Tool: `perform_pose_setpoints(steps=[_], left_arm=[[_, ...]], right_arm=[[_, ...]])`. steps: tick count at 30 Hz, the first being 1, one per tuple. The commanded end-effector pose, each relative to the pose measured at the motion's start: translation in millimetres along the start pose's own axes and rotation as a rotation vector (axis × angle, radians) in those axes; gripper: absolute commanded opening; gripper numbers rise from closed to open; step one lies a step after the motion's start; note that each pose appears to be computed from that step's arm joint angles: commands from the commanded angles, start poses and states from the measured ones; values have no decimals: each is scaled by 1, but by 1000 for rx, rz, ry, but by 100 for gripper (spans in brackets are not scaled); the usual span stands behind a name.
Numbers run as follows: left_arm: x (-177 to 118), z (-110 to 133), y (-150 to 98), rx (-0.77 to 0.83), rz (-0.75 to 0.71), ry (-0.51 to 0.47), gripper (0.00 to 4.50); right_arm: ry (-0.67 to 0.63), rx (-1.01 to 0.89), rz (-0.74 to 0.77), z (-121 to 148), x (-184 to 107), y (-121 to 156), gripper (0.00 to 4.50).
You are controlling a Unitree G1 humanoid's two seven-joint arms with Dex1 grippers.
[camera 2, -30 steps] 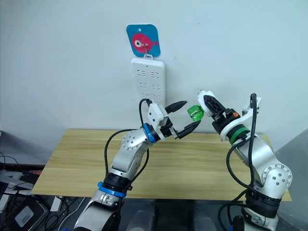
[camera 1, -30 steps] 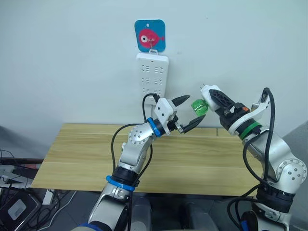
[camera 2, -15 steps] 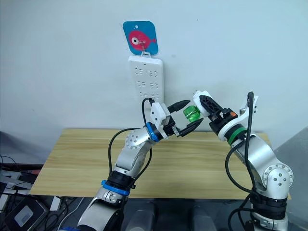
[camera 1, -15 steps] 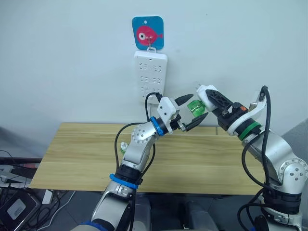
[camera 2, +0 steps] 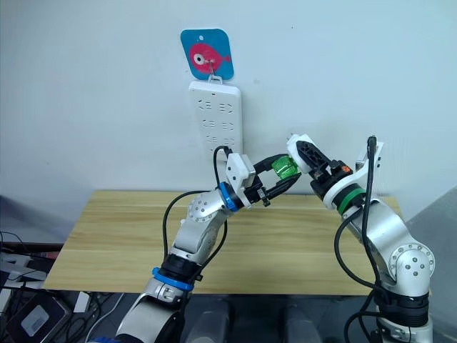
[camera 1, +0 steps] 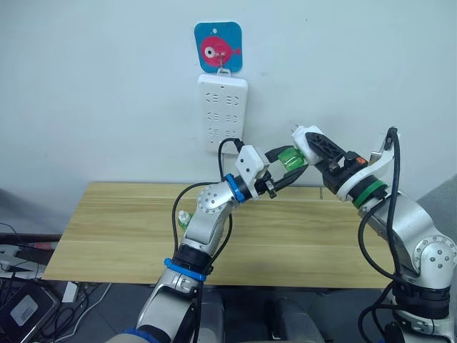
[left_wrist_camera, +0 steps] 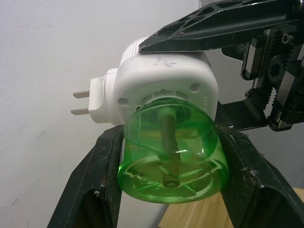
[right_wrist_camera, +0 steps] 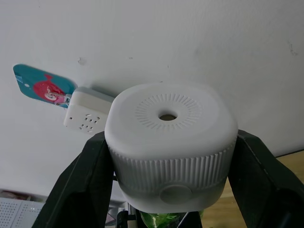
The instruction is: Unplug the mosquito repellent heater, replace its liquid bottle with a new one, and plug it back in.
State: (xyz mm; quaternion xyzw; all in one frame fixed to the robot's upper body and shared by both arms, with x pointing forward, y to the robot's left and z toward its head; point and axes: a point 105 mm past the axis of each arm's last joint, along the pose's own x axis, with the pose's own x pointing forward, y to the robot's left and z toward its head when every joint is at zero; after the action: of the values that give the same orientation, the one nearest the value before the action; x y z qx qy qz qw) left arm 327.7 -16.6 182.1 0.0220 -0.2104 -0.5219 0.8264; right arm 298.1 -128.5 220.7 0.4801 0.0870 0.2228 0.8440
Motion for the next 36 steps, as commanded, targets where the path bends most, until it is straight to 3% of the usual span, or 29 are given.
perform_pose_setpoints(steps=[1,2,11,16,30,33,35,36], left_arm=[[-1,14,0,31,-49,-35,228],[-4,13,0,33,-70,-30,228],[-25,11,-16,104,-406,13,228],[-23,8,-20,147,-486,1,228],[-23,8,-30,194,-518,-39,228],[-24,7,-29,195,-515,-38,228],[-24,7,-29,197,-515,-38,228],[-24,7,-29,197,-514,-37,228]], right_arm=[[52,-54,63,-2,-7,11,423],[75,-75,60,-1,-9,9,444],[458,-266,186,-3,-31,-3,444],[632,-271,212,-5,-40,-7,444],[758,-239,265,-10,-43,-2,444],[762,-240,261,-8,-42,-2,392],[761,-239,256,-8,-41,-3,321],[758,-237,256,-7,-40,-3,315]])
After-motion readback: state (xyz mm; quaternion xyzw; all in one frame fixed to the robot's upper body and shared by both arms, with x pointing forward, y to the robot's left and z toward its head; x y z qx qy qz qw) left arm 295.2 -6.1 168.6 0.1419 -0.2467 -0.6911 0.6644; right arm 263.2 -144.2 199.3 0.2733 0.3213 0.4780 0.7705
